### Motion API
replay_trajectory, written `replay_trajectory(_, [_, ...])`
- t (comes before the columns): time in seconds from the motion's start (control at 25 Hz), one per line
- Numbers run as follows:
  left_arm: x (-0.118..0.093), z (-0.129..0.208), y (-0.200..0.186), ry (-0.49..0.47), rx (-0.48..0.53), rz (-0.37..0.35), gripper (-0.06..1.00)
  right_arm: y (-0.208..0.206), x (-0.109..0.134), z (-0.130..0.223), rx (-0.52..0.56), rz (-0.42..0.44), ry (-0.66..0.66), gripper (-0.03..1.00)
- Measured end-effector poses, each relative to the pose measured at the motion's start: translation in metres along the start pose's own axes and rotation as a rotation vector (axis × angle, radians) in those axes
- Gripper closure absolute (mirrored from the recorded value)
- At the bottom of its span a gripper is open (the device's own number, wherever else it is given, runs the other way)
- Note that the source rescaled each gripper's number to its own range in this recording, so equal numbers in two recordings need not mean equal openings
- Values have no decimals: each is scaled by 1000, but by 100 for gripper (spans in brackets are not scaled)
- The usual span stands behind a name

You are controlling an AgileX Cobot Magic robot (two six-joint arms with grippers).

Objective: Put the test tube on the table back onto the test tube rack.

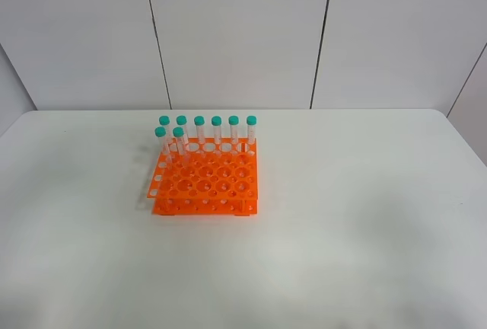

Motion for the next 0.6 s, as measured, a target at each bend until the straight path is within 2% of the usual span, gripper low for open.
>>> replay_trajectory(0.48, [4,67,-7,-15,64,43,59,0,0,0,0,0,0,58])
replay_trajectory(0.6, [6,77,-13,-7,42,44,59,0,0,0,0,0,0,58])
Point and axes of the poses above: a point on each arm's last joint axis where the gripper is mounted, y pointing out along that axis toward the gripper, x along the wrist's bending axis when the last joint is at zero, z = x × y, the point moved 3 cm from there along y, pointing out along that axis toward the gripper, and after that the axes turned 6 degrees about -y, right-handed, at the moved point
